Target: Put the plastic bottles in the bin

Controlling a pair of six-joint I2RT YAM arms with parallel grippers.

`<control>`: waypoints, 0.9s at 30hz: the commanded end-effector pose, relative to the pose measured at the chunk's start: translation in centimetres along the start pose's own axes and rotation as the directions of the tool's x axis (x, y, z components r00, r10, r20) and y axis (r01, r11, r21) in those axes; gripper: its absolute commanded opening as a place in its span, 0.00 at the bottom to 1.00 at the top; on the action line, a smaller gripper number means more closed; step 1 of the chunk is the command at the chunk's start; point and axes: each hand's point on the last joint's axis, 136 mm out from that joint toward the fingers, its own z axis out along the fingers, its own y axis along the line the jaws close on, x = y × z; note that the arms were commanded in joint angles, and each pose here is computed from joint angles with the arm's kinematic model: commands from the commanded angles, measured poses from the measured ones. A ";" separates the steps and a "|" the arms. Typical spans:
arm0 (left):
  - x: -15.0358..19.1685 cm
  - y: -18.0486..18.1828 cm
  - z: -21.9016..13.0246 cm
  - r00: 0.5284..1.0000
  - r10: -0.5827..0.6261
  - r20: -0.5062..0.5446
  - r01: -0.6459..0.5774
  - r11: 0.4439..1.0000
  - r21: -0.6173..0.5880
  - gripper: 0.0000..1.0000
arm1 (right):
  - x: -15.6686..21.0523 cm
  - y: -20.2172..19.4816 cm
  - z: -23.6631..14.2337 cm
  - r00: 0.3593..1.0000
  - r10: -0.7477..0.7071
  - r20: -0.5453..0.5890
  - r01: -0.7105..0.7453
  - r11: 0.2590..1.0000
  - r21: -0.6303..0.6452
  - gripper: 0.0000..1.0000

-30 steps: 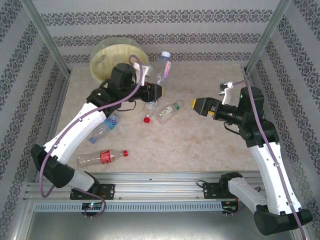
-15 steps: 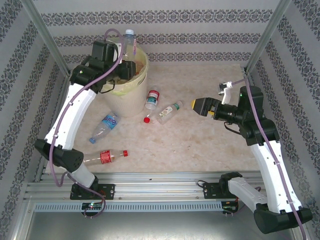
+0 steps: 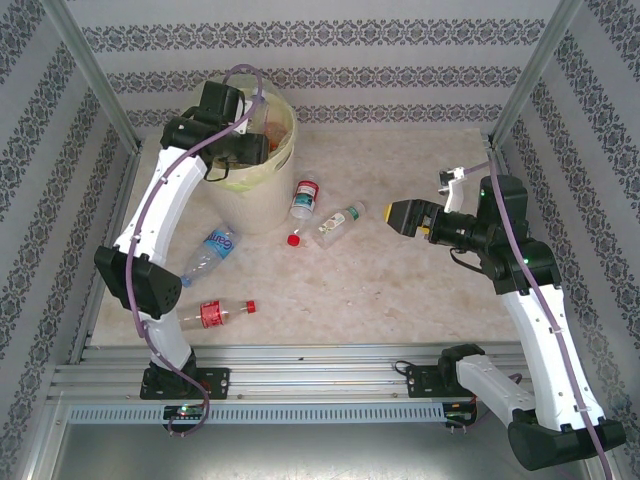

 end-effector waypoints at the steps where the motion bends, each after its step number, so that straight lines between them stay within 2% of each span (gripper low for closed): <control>1: -0.6 0.7 -1.8 1.000 0.006 0.020 -0.006 1.000 -0.018 0.71 | 0.0 -0.2 -0.1 1.000 -0.018 0.003 0.018 1.000 0.015 0.98; 9: -2.1 -0.1 -5.5 0.993 -0.005 0.117 0.001 1.000 0.029 0.83 | 0.1 -0.8 0.5 1.000 0.003 -0.007 -0.002 1.000 0.022 0.98; 15: -1.7 -2.9 -8.5 0.983 -0.001 0.181 -0.030 0.985 0.169 0.89 | 0.2 -1.3 0.9 1.000 0.016 -0.006 -0.016 0.999 0.031 0.98; 22: 2.4 -8.9 -10.3 0.978 0.082 0.193 -0.144 0.930 0.338 0.94 | 0.0 -1.7 1.3 1.000 0.028 -0.001 -0.028 0.999 0.031 0.98; 27: 5.6 -13.2 -9.6 0.972 0.161 0.169 -0.218 0.886 0.409 0.95 | 0.0 -2.0 1.6 0.999 0.041 -0.003 -0.040 0.999 0.034 0.98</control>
